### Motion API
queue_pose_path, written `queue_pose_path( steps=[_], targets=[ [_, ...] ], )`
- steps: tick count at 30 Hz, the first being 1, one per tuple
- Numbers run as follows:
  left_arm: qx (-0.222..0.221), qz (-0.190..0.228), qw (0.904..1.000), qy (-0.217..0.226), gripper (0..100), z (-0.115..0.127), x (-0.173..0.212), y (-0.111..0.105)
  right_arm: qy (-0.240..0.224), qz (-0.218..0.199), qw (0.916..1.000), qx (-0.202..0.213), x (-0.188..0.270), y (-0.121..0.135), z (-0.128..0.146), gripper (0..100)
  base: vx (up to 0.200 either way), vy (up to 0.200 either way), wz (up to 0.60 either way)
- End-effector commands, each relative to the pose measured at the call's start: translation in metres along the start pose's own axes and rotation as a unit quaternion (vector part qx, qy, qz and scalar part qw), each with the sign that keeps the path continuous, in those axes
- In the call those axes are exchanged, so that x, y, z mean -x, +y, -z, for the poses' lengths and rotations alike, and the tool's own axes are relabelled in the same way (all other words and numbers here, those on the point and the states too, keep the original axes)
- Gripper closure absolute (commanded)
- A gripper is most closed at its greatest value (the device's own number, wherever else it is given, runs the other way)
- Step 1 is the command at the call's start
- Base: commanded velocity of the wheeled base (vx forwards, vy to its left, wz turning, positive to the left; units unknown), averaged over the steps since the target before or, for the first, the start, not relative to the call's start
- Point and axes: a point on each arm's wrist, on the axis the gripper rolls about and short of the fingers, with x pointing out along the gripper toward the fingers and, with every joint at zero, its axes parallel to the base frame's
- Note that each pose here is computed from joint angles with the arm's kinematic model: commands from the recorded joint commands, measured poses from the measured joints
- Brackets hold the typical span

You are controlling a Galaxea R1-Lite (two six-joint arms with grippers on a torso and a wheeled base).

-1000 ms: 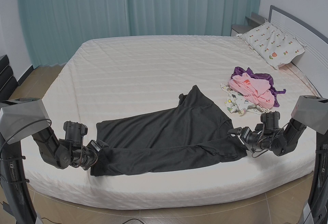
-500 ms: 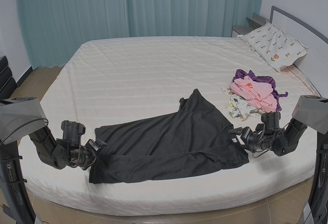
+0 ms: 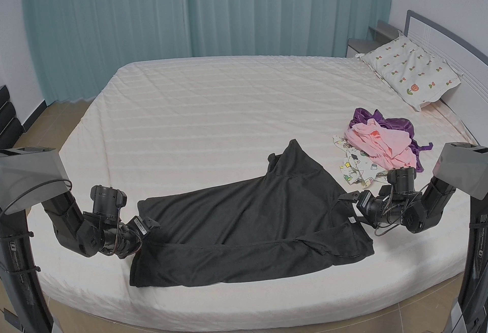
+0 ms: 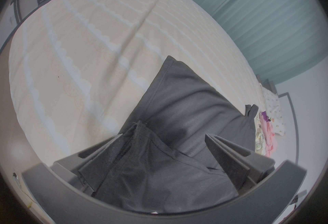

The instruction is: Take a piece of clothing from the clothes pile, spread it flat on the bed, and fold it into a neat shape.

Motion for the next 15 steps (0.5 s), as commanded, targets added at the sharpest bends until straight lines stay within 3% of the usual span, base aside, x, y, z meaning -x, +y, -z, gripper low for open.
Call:
queue_pose_path(
  steps=[1, 9, 10, 15],
  targets=[
    [-0.013, -0.014, 0.9998, 0.007, 0, 0.004, -0.009, 0.005, 0.002, -0.001, 1.0000, 0.002, -0.003, 0.000, 0.002, 0, 0.000, 0.000, 0.00],
    [-0.033, -0.029, 0.9990, 0.001, 0, 0.007, -0.017, 0.009, -0.005, -0.007, 1.0000, 0.005, -0.006, -0.002, 0.003, 0, 0.000, 0.000, 0.00],
    [-0.033, -0.029, 0.9990, 0.001, 100, 0.007, -0.017, 0.009, -0.005, -0.007, 1.0000, 0.005, -0.006, -0.002, 0.003, 0, 0.000, 0.000, 0.00],
    [-0.044, -0.064, 0.9968, -0.015, 100, 0.010, -0.022, 0.015, -0.003, -0.004, 1.0000, 0.006, -0.005, -0.002, 0.004, 0, 0.000, 0.000, 0.00]
  ],
)
